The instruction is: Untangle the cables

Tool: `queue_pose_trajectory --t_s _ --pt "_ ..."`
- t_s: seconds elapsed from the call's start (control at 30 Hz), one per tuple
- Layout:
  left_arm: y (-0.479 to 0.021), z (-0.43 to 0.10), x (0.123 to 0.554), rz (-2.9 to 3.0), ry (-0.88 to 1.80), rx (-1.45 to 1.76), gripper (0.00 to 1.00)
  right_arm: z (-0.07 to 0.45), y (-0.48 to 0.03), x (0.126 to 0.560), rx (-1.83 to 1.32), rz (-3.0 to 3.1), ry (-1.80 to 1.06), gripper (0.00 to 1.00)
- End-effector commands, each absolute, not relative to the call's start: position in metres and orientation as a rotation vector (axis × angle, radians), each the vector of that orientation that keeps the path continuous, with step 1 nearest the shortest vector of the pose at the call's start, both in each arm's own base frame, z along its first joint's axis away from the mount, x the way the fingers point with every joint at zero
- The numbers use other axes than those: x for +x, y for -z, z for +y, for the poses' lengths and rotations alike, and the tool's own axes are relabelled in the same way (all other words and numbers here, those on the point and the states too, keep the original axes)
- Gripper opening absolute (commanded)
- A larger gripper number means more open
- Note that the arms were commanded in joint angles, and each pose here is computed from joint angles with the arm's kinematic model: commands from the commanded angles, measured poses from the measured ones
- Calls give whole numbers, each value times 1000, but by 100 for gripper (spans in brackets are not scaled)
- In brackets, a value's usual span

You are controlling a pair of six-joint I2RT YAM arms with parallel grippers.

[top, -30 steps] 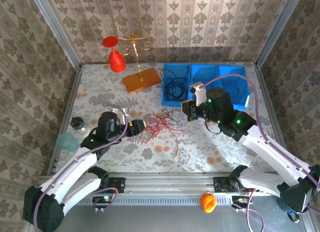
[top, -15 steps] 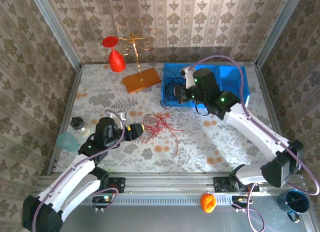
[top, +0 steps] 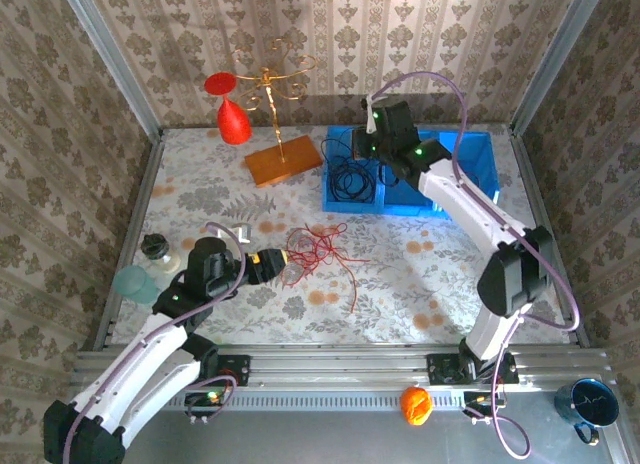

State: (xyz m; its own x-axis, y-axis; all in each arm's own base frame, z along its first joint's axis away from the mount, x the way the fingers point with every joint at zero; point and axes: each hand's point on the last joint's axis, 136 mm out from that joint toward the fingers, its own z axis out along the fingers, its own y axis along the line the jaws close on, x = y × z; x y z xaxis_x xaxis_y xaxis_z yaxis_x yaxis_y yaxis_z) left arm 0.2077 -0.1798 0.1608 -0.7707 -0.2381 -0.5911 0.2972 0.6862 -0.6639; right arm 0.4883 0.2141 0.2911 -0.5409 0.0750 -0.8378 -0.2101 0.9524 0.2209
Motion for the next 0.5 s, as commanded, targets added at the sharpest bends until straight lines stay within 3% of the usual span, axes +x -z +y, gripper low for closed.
queue_pose_trajectory --t_s 0.0,0.17,0.27,0.3,0.47 --pt "-159 -175 207 2227 1026 15 76 198 -282 516 7 2115 -275 3" --pt "-157 -172 205 2230 1014 2 76 195 -243 538 12 2197 -267 12" --pt "-155 -172 205 2236 1014 1 76 194 -232 539 -9 2223 -259 33" --pt "-156 -172 205 2234 1013 2 76 194 -233 538 -17 2224 -258 36" --pt "-155 -174 208 2237 1012 2 76 194 -251 522 -21 2190 -294 42"
